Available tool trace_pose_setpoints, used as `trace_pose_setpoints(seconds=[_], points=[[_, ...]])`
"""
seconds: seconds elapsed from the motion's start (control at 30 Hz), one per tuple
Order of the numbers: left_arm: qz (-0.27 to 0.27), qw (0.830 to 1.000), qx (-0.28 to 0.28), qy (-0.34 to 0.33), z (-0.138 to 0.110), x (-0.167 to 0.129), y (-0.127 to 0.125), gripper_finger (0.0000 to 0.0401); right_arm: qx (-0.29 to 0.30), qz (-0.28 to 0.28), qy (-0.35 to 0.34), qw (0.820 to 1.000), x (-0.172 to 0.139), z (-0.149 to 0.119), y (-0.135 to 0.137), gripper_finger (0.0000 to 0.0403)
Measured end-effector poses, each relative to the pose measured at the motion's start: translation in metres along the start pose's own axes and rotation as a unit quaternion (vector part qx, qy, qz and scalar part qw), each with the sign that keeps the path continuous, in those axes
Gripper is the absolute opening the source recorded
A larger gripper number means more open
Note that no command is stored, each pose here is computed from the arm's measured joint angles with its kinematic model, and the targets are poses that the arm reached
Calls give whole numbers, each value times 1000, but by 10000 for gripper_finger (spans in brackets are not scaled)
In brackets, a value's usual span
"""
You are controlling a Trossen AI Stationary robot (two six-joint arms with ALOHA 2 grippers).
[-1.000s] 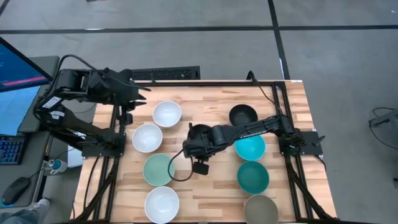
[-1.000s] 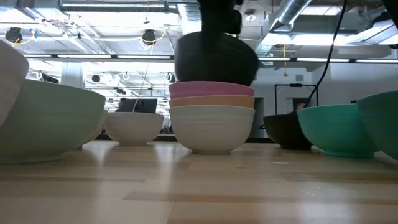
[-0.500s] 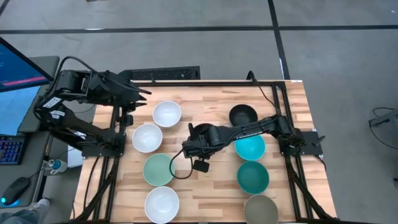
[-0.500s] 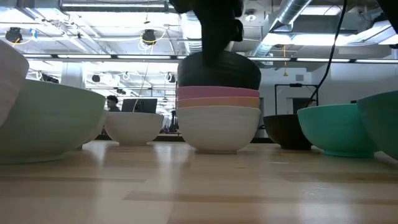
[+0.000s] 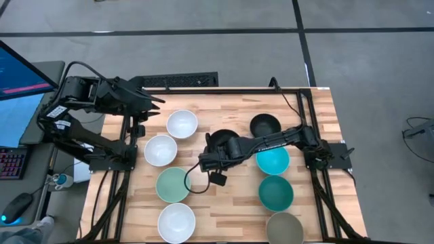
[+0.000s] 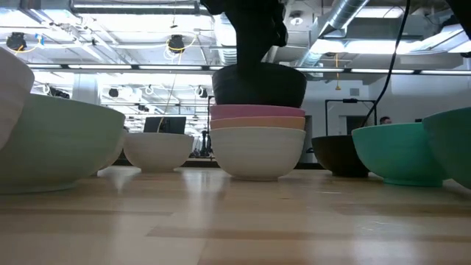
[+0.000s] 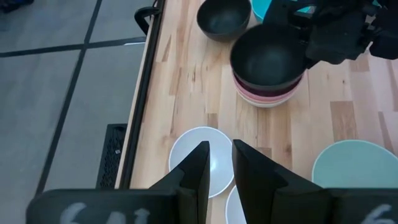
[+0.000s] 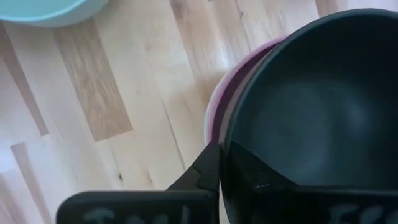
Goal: Nest bowls inside each other
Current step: Stack the black bowl on the pink bowl
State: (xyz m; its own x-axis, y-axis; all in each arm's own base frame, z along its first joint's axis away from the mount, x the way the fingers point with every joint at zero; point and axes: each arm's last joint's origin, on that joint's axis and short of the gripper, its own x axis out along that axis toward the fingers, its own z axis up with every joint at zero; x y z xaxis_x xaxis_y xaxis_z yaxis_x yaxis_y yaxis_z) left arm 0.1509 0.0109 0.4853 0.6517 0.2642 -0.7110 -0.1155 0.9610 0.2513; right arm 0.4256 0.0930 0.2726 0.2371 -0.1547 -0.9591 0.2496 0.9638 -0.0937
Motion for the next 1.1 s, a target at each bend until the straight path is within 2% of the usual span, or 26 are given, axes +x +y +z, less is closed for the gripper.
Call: trace_pose_setpoints(seconds=[0.23, 0.5, 0.6, 0.73, 0.97, 1.1], points=[[0, 1000, -1, 0, 0, 0, 0, 61, 8, 1, -1, 1000, 0, 0, 0, 83], [-1, 1000, -5, 0, 0, 0, 0, 61, 28, 4, -1, 1000, 0, 0, 0, 164], [-1, 1000, -5, 0, 0, 0, 0, 61, 38, 11, 2, 999, 0, 0, 1, 179], [-1, 1000, -5, 0, 0, 0, 0, 61, 39, 14, -1, 999, -1, -2, 6, 157], [-1, 1000, -3, 0, 0, 0, 0, 61, 37, 21, 0, 999, -3, -5, 14, 65], [-1, 1000, -2, 0, 0, 0, 0, 61, 43, 17, -1, 999, -3, -5, 14, 28]])
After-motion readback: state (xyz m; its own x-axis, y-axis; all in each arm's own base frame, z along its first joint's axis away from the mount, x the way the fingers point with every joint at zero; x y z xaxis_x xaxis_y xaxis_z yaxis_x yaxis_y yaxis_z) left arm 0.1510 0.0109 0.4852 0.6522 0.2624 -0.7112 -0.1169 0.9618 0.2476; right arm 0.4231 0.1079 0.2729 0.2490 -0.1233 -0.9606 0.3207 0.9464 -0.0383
